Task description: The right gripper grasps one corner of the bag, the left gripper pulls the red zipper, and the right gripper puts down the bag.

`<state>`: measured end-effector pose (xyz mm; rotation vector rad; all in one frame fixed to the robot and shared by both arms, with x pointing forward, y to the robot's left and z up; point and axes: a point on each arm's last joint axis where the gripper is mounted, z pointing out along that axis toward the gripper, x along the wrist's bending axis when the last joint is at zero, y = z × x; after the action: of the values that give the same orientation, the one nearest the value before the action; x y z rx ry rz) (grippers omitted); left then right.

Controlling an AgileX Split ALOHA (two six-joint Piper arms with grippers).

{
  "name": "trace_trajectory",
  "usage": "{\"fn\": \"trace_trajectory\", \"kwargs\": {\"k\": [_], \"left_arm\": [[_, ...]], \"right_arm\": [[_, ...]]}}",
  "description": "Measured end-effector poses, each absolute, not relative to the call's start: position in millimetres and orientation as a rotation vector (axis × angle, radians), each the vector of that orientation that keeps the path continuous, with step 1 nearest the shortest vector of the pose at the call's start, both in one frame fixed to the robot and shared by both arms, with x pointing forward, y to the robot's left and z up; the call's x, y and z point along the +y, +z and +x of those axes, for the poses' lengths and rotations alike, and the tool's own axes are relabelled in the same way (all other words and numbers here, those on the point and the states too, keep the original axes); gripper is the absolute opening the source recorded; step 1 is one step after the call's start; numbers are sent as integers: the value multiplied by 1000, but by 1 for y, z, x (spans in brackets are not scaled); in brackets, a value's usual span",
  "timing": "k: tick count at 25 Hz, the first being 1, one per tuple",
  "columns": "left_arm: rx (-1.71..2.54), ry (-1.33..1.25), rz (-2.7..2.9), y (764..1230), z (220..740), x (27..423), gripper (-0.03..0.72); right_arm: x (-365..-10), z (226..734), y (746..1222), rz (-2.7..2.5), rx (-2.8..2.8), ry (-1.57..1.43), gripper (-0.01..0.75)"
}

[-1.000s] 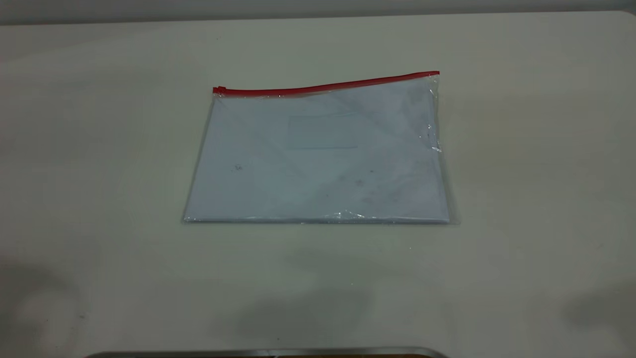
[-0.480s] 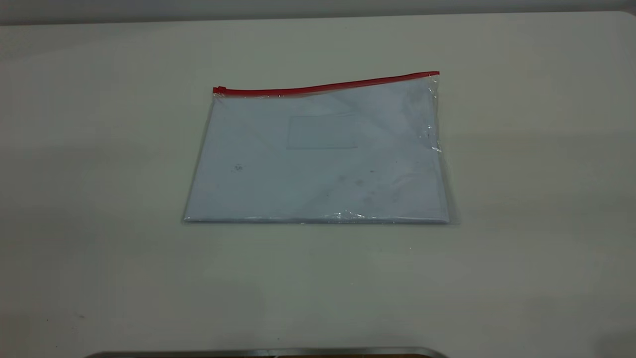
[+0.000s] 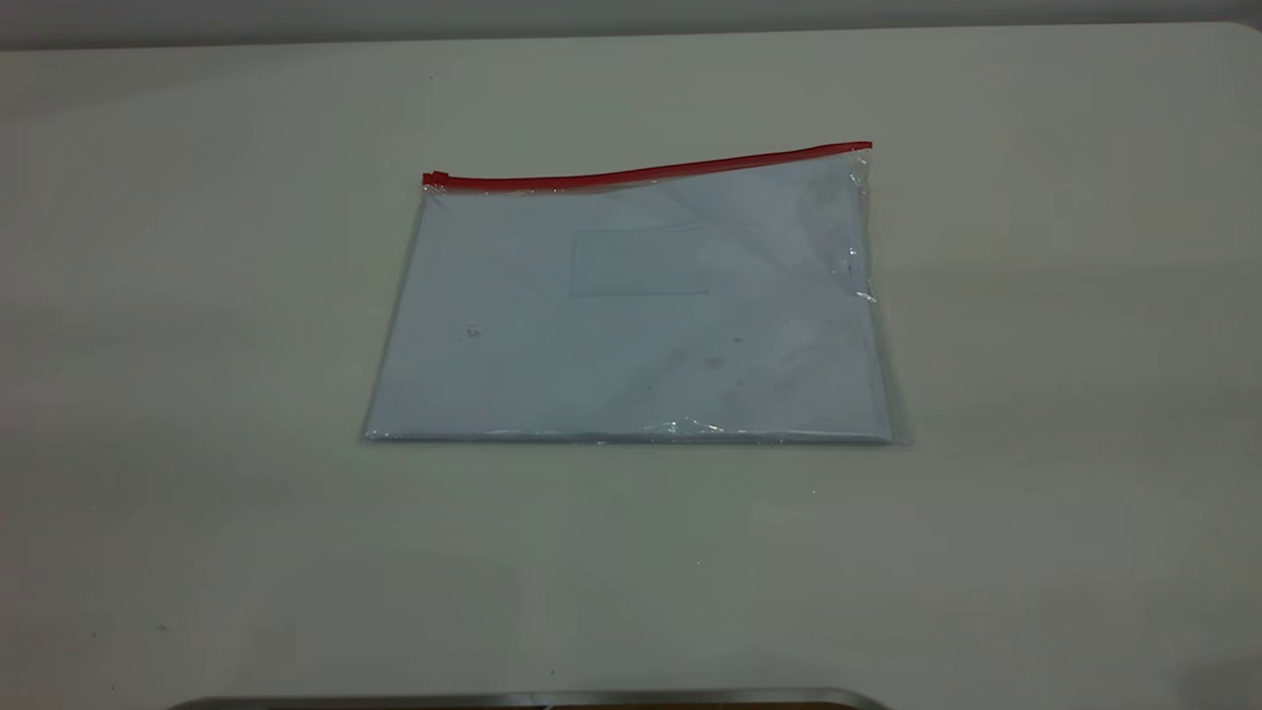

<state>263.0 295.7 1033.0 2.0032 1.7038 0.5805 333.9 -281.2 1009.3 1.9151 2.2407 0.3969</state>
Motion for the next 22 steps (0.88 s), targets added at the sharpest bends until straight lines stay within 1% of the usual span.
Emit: {"fn": "trace_trajectory", "kwargs": {"k": [3,7,12,17,22], "left_arm": [[1661,643,1958,1034,253,296,403],[1616,707,1911,1035,242,296,403],[1575,763,1867,1034,231,296,403],[1551,797,1834,1033,224,296,403],[1543,807,1826,1033,222,296,403]], "right_arm": [[-282,329,1013,1900,2210,438,468],[-289,313,1025,1887,2055,562,468],[-294,276,1040,1775,1815,753,468],[-293,237,1043,1604,1649,920,468],[-293,231,1042,1581,1629,939,468]]}}
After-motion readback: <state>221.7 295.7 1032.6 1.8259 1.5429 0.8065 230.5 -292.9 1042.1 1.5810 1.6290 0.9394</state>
